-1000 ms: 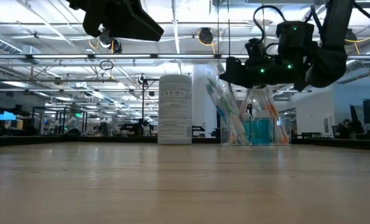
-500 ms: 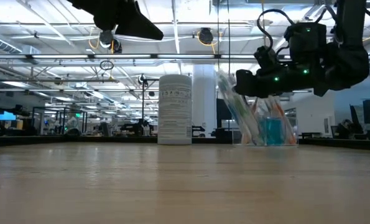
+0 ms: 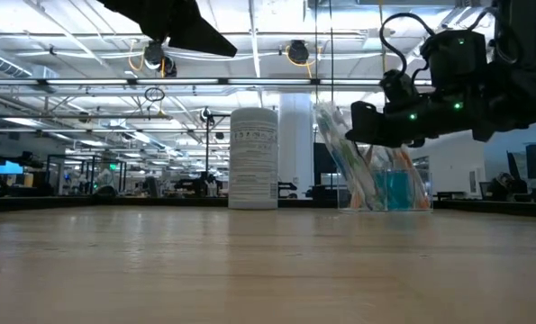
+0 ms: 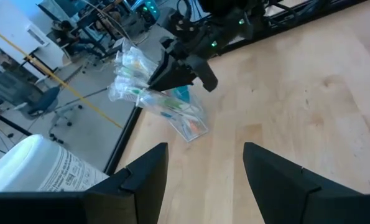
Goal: Pick & Place toothbrushing station
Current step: Put the white and purple toothbrush into the transparent mesh organizer, then return to Home Position
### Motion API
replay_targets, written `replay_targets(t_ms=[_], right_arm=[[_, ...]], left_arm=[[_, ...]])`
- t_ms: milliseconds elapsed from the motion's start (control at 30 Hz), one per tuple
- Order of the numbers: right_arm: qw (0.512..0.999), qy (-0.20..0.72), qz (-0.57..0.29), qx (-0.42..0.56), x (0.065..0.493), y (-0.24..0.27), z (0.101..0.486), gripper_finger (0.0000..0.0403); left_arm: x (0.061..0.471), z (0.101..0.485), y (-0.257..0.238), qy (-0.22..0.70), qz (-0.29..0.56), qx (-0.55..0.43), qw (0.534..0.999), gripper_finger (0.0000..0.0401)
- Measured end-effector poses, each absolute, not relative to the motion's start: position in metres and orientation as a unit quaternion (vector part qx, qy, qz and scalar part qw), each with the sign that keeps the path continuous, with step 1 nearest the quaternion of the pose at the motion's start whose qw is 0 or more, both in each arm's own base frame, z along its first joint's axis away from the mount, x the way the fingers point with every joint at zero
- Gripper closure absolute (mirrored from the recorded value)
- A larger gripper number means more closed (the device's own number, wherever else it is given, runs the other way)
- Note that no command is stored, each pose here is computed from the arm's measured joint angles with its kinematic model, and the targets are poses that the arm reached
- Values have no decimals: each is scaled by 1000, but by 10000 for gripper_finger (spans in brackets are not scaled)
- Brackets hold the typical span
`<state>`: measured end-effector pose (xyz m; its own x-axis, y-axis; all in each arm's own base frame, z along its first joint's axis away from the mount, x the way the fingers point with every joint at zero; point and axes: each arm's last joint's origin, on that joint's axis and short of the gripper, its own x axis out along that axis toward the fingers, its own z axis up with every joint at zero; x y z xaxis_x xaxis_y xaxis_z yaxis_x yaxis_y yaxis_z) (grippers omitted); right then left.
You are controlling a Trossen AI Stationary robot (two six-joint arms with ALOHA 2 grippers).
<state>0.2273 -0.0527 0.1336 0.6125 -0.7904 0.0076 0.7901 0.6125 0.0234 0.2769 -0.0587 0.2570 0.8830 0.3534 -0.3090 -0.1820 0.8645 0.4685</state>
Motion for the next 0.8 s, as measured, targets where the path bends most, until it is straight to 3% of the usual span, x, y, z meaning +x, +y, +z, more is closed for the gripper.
replay_targets(t_ms=[200, 533, 800], right_arm=[[881, -17, -473, -17, 226, -42, 142, 337], [912, -31, -405, -50, 215, -9, 182, 320], [985, -17, -160, -62, 186, 27, 212, 308]], left_arm=[[277, 258, -59, 191, 145, 203, 949, 185], [259, 280, -57, 156, 189, 146, 959, 185], [205, 311, -48, 150, 161, 113, 969, 185]])
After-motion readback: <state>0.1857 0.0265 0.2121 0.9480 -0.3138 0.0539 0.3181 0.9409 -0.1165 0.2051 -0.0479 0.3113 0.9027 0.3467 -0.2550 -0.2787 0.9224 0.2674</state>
